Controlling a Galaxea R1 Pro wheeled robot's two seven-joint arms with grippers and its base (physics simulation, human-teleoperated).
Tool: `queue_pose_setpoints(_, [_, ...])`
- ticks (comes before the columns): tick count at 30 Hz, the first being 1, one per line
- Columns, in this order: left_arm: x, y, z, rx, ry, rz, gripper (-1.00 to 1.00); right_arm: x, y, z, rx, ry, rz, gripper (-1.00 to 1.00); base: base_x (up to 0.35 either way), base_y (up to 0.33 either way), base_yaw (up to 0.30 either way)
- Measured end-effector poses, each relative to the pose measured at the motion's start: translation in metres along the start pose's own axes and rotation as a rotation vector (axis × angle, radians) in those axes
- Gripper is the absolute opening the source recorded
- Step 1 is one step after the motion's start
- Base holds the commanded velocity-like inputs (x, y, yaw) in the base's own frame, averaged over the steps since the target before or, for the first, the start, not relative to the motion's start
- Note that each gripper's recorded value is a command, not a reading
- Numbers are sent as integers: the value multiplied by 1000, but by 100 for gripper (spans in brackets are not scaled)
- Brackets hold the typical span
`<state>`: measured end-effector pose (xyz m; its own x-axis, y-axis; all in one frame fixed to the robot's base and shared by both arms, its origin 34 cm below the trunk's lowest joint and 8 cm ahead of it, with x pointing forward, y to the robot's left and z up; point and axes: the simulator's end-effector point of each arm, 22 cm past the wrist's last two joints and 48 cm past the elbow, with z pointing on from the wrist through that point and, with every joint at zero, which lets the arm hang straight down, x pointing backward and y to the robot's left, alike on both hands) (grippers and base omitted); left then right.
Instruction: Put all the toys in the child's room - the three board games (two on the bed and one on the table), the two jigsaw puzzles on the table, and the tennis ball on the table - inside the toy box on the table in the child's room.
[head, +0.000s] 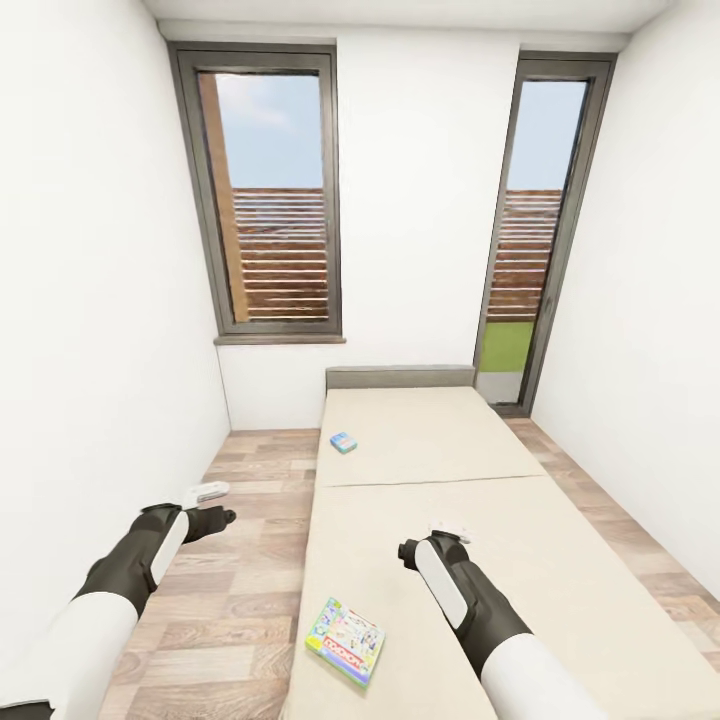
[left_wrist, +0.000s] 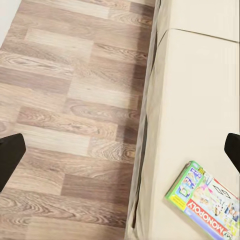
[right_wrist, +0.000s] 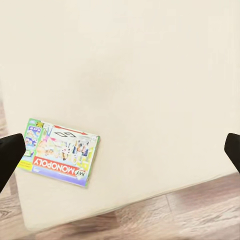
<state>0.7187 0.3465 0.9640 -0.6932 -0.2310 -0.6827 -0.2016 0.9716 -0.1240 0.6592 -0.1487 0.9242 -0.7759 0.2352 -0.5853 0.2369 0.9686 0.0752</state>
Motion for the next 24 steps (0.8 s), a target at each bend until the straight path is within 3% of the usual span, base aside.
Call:
queue_pose_setpoints(11, [1,-4,0,5,0,3,100,1,1,0,-7,4,-4,100,7,177,0])
queue_pose_setpoints(24, [4,-3,4,4,6,3,100,4,1,4,-6,12,-6,100,66,84,-4])
